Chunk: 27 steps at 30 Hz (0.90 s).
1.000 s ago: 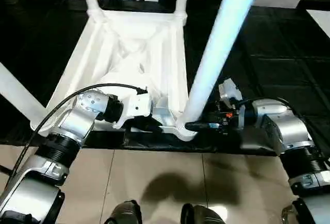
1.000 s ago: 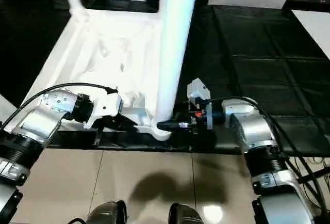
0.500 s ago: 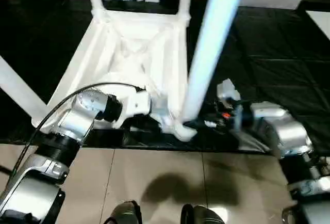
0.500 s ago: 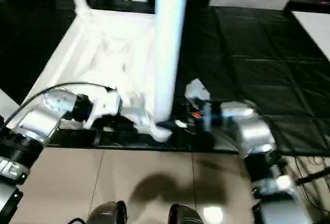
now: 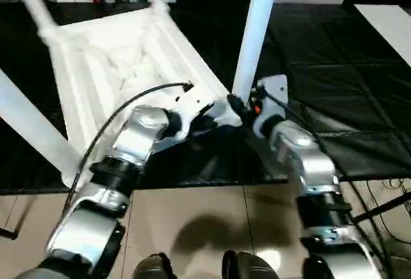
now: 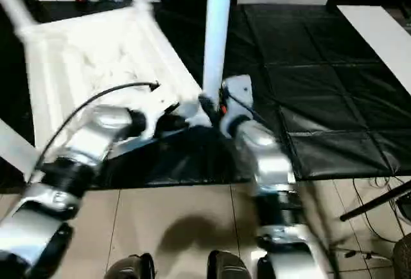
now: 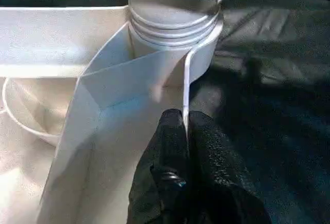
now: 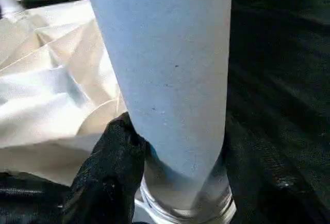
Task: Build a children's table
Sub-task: Rotate leg to tighten
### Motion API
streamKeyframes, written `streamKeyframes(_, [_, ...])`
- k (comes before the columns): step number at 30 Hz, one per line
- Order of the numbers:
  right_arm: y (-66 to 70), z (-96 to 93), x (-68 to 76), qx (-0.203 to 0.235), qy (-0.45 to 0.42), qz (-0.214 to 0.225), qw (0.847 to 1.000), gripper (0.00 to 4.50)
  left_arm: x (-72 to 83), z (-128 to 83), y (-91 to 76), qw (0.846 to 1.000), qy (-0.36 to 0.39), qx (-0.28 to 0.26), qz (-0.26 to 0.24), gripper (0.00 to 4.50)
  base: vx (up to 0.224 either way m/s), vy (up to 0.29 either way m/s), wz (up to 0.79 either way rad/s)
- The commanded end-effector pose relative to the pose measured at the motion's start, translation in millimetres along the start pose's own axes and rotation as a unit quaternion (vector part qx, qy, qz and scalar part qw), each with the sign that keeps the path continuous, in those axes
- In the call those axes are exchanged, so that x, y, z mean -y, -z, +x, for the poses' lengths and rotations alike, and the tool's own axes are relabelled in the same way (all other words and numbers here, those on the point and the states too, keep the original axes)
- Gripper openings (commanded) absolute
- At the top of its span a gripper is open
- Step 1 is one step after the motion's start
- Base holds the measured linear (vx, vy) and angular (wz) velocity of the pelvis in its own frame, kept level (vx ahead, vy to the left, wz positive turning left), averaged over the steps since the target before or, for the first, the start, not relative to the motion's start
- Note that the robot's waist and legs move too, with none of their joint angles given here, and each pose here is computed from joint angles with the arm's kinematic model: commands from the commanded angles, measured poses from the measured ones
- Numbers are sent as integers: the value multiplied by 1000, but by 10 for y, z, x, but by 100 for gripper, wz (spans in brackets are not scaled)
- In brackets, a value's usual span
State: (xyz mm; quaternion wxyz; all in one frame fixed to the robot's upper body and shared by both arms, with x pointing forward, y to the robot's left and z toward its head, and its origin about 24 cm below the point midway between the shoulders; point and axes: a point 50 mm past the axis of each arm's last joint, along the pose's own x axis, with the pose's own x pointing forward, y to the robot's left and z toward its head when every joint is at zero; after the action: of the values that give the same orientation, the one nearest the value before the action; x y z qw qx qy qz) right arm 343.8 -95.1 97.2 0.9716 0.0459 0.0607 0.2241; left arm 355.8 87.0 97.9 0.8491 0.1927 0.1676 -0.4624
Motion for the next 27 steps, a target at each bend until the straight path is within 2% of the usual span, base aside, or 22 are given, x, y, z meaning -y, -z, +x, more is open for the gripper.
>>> streamKeyframes(1, [127,97,-480,-24,-115,28,993,232,125,90,-292,998,27,52,28,0,0,0,0])
streamKeyframes(4, [120,44,-420,-17,-130,19,991,273,86,24,-218,998,29,43,40,0,0,0,0])
streamKeyframes(8, [63,-19,-237,1,-138,-31,990,303,13,-98,-51,997,33,25,60,0,0,0,0])
streamKeyframes(10, [12,-83,-102,6,-173,-64,983,320,12,-182,41,994,64,27,80,0,0,0,0])
streamKeyframes(12, [-1,-110,-25,1,-183,-83,980,340,16,-221,77,993,81,25,83,0,0,0,0])
streamKeyframes(13, [-16,-144,63,-9,-200,-101,974,340,26,-274,95,989,106,32,99,0,0,0,0])
streamKeyframes(14, [-22,-156,86,-12,-208,-105,972,340,31,-291,96,987,115,36,107,0,0,0,0])
streamKeyframes(16, [-39,-192,109,-18,-240,-110,964,340,6,-322,125,986,118,25,113,0,0,0,0])
streamKeyframes(17, [-40,-235,126,-28,-275,-119,954,340,7,-356,150,982,134,18,132,0,0,0,0])
streamKeyframes(19, [-38,-271,138,-34,-304,-127,944,340,26,-386,166,977,155,18,143,0,0,0,0])
streamKeyframes(22, [-43,-301,152,-38,-333,-127,934,340,47,-415,178,973,177,21,146,0,0,0,0])
streamKeyframes(23, [-43,-311,156,-40,-343,-126,930,324,52,-423,180,972,184,23,147,0,0,0,0])
streamKeyframes(24, [-33,-342,166,-49,-379,-121,916,305,68,-444,183,967,202,27,155,0,0,0,0])
streamKeyframes(25, [-27,-350,168,-53,-387,-121,913,305,71,-447,183,966,205,27,156,0,0,0,0])
streamKeyframes(26, [-2,-388,177,-68,-421,-121,897,305,89,-460,185,961,220,30,163,0,0,0,0])
streamKeyframes(27, [-2,-388,177,-68,-421,-121,897,305,89,-460,185,961,220,30,163,0,0,0,0])
